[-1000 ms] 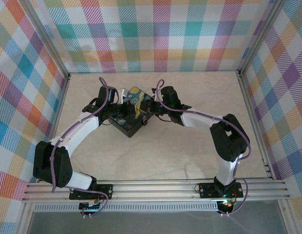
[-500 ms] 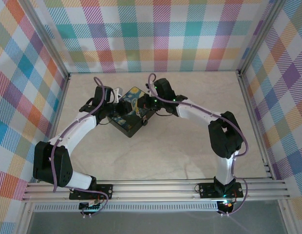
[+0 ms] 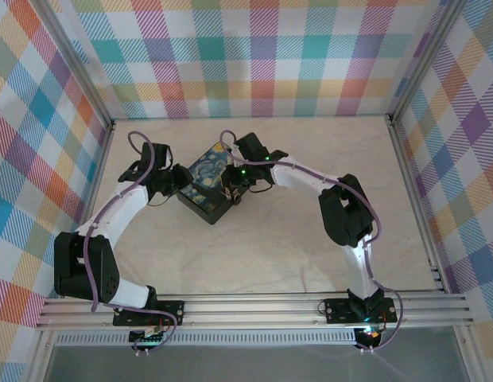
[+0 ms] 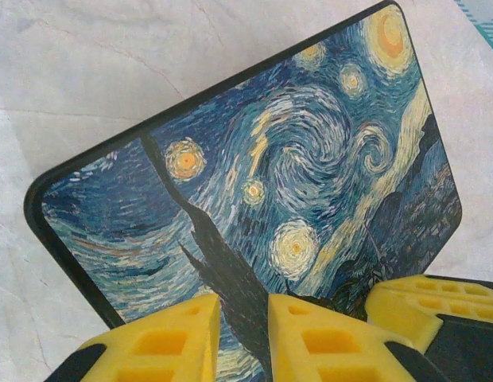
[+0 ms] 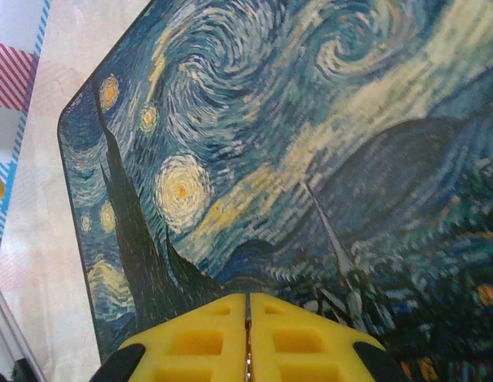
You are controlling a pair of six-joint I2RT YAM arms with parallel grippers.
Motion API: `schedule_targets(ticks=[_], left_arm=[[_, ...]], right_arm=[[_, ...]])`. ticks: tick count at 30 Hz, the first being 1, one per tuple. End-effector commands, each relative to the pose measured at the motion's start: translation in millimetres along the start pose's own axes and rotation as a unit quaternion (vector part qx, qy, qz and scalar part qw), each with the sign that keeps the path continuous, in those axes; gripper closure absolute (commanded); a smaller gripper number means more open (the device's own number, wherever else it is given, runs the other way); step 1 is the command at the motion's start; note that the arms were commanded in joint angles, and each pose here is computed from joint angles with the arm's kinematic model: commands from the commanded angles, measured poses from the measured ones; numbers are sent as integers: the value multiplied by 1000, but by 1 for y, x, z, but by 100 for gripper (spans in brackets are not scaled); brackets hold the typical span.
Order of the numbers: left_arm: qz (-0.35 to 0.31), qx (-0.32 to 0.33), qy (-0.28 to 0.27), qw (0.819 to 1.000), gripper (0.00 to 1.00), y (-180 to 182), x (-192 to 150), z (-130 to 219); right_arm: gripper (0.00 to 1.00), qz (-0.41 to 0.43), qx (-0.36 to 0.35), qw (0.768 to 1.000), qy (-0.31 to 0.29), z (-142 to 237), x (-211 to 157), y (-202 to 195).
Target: Unlock a padlock with a key
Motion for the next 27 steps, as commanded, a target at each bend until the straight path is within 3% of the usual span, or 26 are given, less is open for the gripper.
schedule_targets(ticks=[1, 8, 12, 21, 27], left_arm=[[11, 6, 8, 1000, 78, -1, 3, -1], [23, 13, 8, 1000, 78, 6, 0, -7], [24, 14, 6, 1000, 79, 6, 2, -5], [34, 21, -14, 999, 78, 14, 13, 10], [23, 19, -12, 999, 78, 11, 15, 17]], right_arm=[[90, 51, -12, 999, -10, 1, 11, 14], [89, 79, -14, 997, -9, -17, 19, 23], [74, 92, -21, 996, -1, -26, 14, 24], [63, 109, -33, 993, -17, 1, 12, 31], [52, 181, -83, 980, 21, -8, -10, 32]])
Point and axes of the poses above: each hand's point on the last joint's axis, 136 mm out from that joint toward the fingers, its own z axis back along the fingers, its own y axis along the line the jaws close on, x = y × z, the point moved 1 cm from there along z, back along the fingers, and after that the axes turned 2 degrees about z, right-handed, at the moved point
